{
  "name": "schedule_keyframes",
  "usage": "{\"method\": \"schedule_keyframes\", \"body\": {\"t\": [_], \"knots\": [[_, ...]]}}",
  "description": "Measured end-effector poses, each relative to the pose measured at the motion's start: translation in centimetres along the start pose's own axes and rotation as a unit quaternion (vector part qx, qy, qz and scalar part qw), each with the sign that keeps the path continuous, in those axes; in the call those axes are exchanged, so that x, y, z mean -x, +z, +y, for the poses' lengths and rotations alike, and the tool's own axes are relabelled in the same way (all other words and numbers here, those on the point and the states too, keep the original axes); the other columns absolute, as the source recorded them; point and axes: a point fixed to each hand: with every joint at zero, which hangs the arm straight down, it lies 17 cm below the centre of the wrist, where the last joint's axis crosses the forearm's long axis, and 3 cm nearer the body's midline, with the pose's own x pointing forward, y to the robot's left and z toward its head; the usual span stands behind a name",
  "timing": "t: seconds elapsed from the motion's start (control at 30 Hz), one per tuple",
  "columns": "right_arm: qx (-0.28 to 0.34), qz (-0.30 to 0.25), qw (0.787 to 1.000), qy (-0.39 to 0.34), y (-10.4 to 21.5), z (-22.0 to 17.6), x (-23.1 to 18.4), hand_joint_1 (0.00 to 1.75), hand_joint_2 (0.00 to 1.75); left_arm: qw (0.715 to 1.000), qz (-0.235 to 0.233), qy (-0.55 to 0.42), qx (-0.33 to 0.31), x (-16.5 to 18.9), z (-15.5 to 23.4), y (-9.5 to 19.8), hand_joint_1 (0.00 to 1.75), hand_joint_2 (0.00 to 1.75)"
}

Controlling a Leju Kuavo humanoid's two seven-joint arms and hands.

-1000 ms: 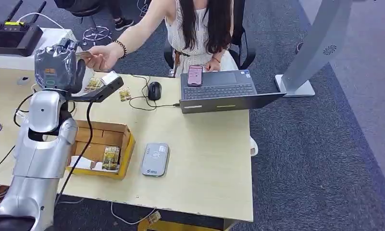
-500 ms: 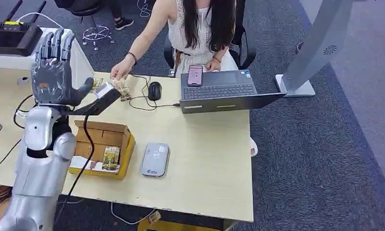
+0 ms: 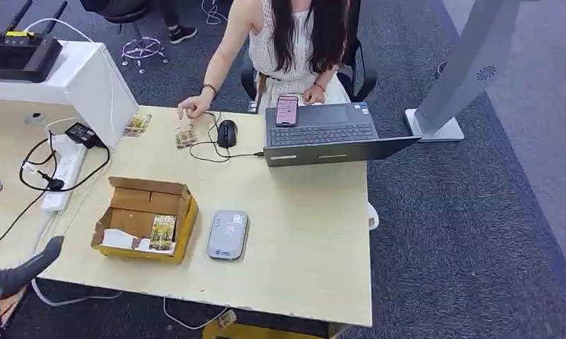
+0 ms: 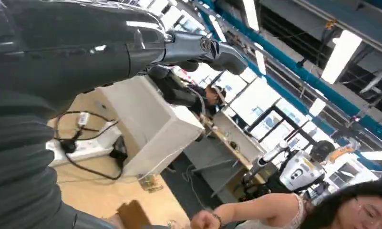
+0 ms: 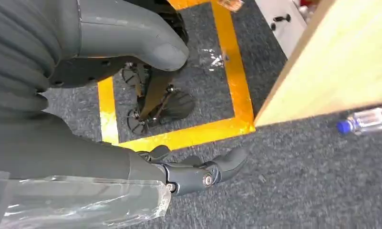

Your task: Pass the card to the sensor for recognition and then transmit it.

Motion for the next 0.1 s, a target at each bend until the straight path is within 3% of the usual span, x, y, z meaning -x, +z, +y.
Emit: {"method": "schedule_keyframes", "body": {"t": [0.1], "knots": [[0.008,-0.001,1.000,-0.006,0.0,-0.4,0.0,0.00,1.75,0.992,0.060,0.109,-0.035,2.6,4.7,2.6,0.00,1.75]]}}
